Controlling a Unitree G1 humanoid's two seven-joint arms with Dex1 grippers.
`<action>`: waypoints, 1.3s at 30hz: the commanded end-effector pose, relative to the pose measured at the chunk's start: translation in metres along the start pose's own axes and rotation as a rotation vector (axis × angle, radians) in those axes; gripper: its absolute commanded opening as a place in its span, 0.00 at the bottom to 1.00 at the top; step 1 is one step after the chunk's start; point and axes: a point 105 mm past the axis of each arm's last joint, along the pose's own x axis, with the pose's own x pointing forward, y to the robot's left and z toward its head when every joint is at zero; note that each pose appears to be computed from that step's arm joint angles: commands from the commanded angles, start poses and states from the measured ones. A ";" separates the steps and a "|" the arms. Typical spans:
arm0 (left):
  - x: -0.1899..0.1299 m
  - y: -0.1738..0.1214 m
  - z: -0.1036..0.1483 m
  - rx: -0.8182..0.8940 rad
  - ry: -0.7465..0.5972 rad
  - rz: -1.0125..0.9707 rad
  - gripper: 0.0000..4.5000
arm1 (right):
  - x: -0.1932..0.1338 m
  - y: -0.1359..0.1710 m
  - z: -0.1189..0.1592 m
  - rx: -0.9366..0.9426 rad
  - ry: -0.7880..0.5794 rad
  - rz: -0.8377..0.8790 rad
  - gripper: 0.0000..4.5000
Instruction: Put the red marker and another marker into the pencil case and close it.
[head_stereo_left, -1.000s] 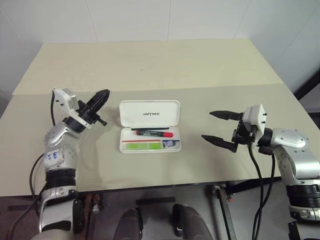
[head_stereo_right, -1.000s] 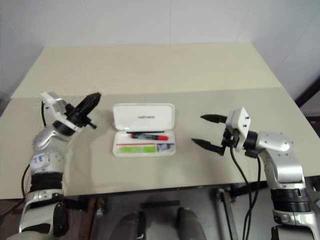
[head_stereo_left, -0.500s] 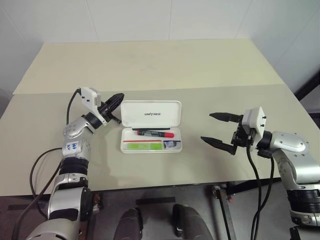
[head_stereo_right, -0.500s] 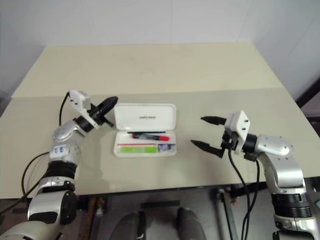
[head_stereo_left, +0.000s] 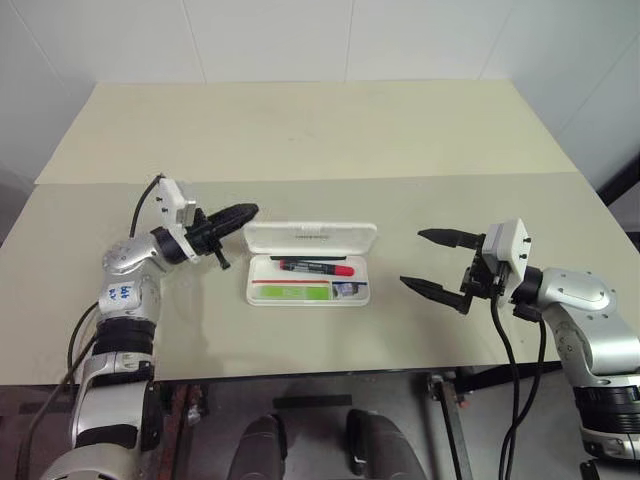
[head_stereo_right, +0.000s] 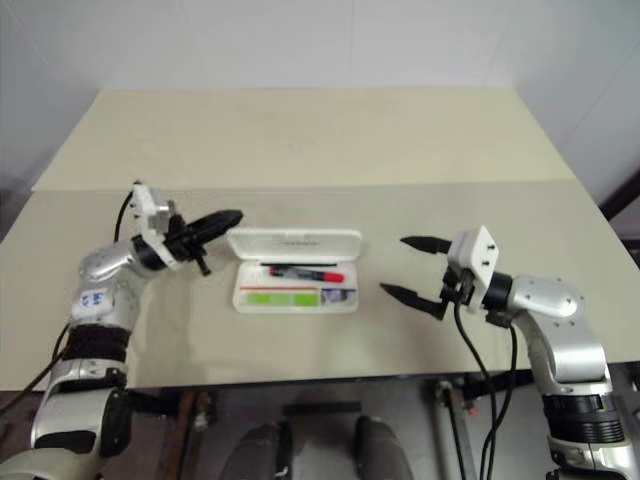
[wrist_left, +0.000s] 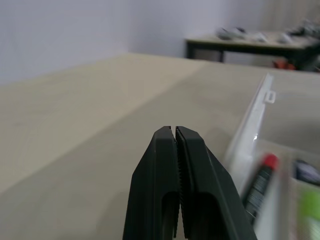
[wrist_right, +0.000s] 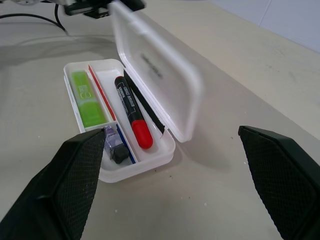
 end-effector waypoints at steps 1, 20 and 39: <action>0.003 -0.014 0.003 0.030 0.060 -0.124 0.01 | 0.002 0.001 0.012 -0.030 -0.043 0.001 1.00; 0.010 -0.055 -0.043 -0.036 0.369 -0.341 0.01 | 0.001 0.006 0.017 -0.036 -0.046 -0.009 1.00; 0.021 -0.047 -0.006 -0.086 0.113 -0.208 0.01 | 0.007 0.008 0.015 -0.014 -0.065 0.000 1.00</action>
